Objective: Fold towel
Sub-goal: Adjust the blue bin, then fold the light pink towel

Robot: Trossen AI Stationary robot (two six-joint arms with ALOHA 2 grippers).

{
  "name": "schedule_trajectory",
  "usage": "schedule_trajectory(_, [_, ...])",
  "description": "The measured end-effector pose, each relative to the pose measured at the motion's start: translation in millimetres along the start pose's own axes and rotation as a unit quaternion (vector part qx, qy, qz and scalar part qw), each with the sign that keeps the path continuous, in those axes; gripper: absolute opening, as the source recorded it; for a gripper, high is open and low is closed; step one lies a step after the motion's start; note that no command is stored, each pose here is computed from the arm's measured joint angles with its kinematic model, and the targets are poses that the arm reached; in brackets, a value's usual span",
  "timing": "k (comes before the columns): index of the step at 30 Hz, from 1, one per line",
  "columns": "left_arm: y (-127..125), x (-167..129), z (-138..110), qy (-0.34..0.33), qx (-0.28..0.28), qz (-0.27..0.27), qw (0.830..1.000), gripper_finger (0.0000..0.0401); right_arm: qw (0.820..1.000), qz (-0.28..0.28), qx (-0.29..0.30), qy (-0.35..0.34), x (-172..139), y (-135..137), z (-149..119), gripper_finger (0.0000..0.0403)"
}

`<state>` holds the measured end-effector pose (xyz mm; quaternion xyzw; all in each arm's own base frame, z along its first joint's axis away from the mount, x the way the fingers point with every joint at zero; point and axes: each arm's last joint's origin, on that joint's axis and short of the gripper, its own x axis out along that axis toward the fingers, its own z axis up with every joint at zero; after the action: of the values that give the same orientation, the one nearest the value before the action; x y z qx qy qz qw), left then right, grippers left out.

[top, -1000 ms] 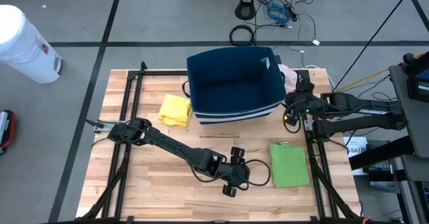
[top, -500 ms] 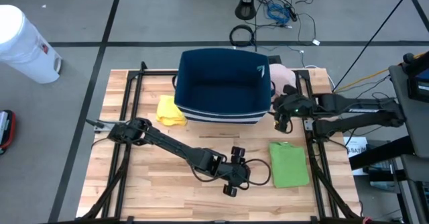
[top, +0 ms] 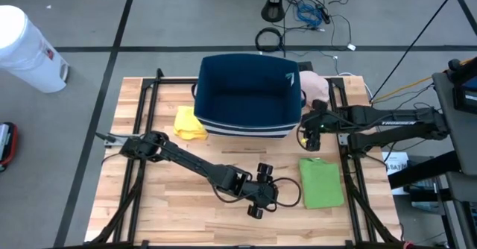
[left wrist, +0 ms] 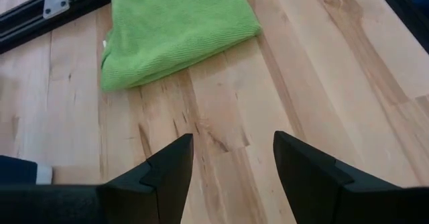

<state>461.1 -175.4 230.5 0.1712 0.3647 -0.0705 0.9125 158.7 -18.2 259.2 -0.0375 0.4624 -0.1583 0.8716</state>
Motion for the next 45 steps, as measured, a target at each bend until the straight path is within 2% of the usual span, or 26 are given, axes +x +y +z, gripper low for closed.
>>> schedule_trajectory(5, [-1, 0, 0, -0.002, 0.005, -0.001, 1.0, 0.0213, 0.999, 0.035, -0.028, 0.012, 13, 6, -1, 0.0171])
schedule_trajectory(15, [0, 0, 1, -0.003, 0.004, 0.0, 1.0, 0.0213, 0.998, 0.035, -0.039, 0.047, 41, 11, 7, 0.0171])
schedule_trajectory(19, [-1, 0, 0, -0.002, 0.003, 0.0, 1.0, 0.0213, 0.995, 0.097, -0.035, 0.01, 57, 20, 15, 0.0171])
schedule_trajectory(21, [-1, 0, 0, 0.0, 0.003, -0.001, 1.0, 0.0213, 0.993, 0.111, -0.046, 0.003, 63, 23, 16, 0.0171])
schedule_trajectory(28, [-1, 0, 0, 0.001, 0.004, -0.001, 1.0, 0.0213, 0.991, 0.107, -0.082, 0.001, 87, 28, -6, 0.0171])
schedule_trajectory(30, [-1, 0, 0, 0.001, 0.003, 0.0, 1.0, 0.0213, 0.993, 0.078, -0.086, 0.017, 93, 28, -17, 0.0171])
schedule_trajectory(33, [0, 0, 0, 0.001, 0.004, 0.0, 1.0, 0.0213, 0.994, -0.043, -0.079, 0.059, 97, 22, -31, 0.0171])
schedule_trajectory(35, [2, 1, 0, 0.001, 0.003, 0.001, 1.0, 0.0213, 0.99, -0.096, -0.072, 0.075, 97, 18, -36, 0.0171])
schedule_trajectory(39, [7, 2, -1, 0.002, -0.001, 0.005, 1.0, 0.0213, 0.989, -0.124, -0.033, 0.066, 97, 10, -35, 0.0171])
schedule_trajectory(45, [11, 3, -1, 0.0, -0.004, 0.008, 1.0, 0.0213, 0.98, -0.184, 0.023, 0.079, 100, -11, -37, 0.0171])
